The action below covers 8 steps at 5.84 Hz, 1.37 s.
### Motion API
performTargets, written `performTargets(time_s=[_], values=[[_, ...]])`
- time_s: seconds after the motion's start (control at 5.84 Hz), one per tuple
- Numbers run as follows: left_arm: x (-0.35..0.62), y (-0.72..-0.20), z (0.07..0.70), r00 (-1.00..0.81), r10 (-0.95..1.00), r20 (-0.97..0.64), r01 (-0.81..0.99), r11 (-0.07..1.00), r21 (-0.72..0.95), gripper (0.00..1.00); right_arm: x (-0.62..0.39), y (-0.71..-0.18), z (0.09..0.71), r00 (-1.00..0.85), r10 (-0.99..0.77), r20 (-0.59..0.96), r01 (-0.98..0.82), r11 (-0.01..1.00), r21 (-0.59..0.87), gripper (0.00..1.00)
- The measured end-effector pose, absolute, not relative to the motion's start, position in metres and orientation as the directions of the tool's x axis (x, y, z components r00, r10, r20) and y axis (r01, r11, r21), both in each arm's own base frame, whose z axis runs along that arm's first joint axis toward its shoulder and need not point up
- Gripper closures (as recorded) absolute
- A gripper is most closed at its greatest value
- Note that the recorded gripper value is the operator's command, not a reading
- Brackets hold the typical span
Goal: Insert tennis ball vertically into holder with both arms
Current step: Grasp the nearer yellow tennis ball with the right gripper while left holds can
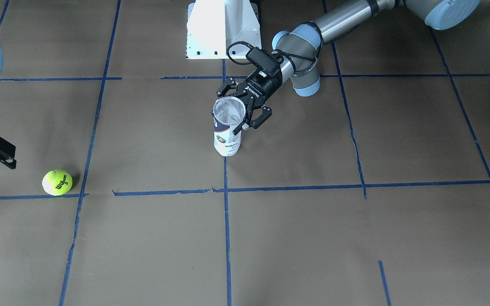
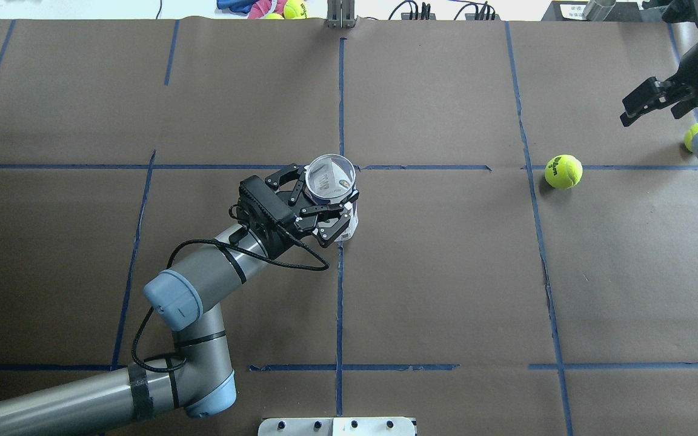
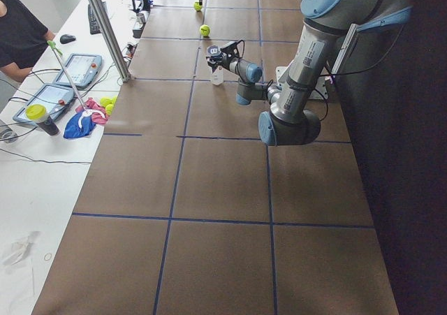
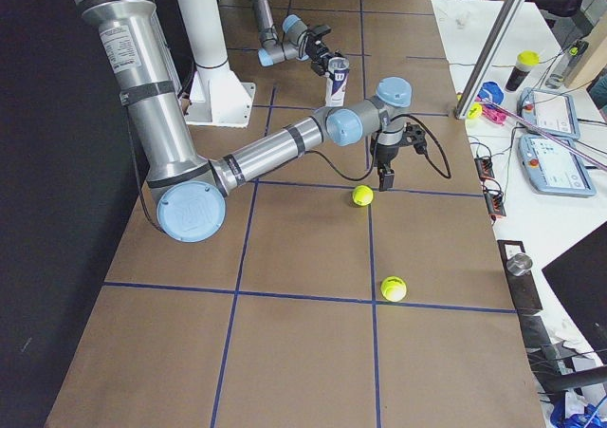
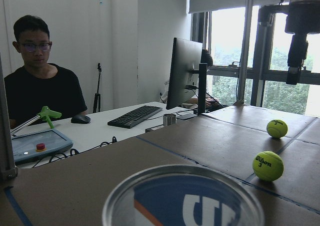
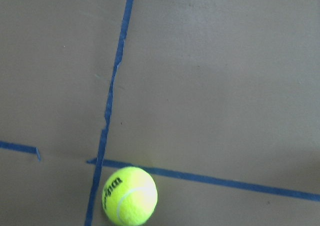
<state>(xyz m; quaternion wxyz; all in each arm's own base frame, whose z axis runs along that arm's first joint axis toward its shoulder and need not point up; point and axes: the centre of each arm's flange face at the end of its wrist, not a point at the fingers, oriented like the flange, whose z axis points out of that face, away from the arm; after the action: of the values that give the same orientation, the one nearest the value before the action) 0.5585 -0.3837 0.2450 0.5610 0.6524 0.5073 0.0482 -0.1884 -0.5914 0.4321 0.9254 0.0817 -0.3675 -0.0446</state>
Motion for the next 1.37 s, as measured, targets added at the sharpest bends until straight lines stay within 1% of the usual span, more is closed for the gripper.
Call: performTargets(time_s=[0.17, 0.34, 1.2, 1.37], values=[[0.559, -0.383, 0.245, 0.481, 0.716, -0.506, 0.607, 0.144, 0.781, 0.14, -0.216, -0.591, 0.450, 0.711, -0.131, 0.691, -0.016, 0.979, 0.202, 0.00], [0.559, -0.383, 0.243, 0.479, 0.717, -0.506, 0.610, 0.143, 0.779, 0.11, -0.239, -0.584, 0.466, 0.704, -0.140, 0.697, -0.009, 0.979, 0.206, 0.00], [0.558, -0.382, 0.239, 0.475, 0.719, -0.508, 0.616, 0.141, 0.775, 0.08, -0.311, -0.559, 0.503, 0.728, -0.192, 0.658, 0.095, 0.979, 0.181, 0.01], [0.558, -0.382, 0.238, 0.475, 0.719, -0.508, 0.616, 0.141, 0.775, 0.08, -0.320, -0.558, 0.504, 0.736, -0.200, 0.647, 0.102, 0.977, 0.187, 0.29]])
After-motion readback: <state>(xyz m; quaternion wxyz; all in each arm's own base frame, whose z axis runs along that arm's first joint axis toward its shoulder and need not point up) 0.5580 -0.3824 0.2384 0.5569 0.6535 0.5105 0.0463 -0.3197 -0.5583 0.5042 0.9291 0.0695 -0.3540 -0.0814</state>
